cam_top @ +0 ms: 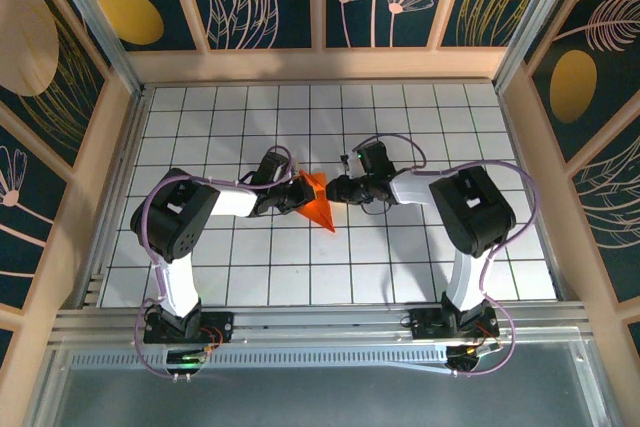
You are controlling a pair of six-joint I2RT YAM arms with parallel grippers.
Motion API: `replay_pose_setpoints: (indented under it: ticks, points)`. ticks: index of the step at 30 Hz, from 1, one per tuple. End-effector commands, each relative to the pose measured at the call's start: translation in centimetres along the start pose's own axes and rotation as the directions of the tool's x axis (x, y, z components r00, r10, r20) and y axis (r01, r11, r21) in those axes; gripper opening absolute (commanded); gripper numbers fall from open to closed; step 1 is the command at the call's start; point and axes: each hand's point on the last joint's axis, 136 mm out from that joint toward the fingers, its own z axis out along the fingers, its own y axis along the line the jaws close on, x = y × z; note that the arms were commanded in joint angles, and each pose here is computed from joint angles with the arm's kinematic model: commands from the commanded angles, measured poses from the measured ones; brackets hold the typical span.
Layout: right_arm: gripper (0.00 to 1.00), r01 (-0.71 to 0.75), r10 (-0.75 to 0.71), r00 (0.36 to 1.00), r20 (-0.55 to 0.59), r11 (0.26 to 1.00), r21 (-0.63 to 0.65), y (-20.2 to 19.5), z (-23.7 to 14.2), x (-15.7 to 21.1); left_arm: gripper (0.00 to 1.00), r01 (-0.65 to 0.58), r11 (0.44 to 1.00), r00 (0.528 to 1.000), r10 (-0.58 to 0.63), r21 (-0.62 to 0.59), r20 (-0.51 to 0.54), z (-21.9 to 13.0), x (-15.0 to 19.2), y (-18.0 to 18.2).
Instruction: Fold a paper plane with a square sheet of paper (fold left side to right side)
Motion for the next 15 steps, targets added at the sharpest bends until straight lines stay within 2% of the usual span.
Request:
replay_pose_setpoints:
  ticks: [1,5,7,15]
  points:
    - [0.35,0.020,-0.021,0.999,0.042,1.000,0.015,0.3,-1.9,-0.8,0.01,0.028,0.990,0.999,-0.031,-0.139,-0.023,0.6,1.6,4.4]
    - [0.35,0.028,-0.028,0.999,0.041,1.000,-0.001,0.8,-3.0,-0.3,0.01,0.029,0.990,0.999,-0.033,-0.140,-0.023,0.6,1.6,4.4]
    - [0.32,0.031,-0.030,0.999,0.025,0.999,-0.040,1.7,-3.5,0.3,0.01,0.028,0.990,0.999,-0.032,-0.139,-0.023,0.6,1.5,4.4]
    - [0.04,-0.005,-0.011,0.998,-0.068,0.975,-0.220,5.1,-3.8,3.7,0.01,0.029,0.990,0.999,-0.032,-0.139,-0.021,0.6,1.5,4.4]
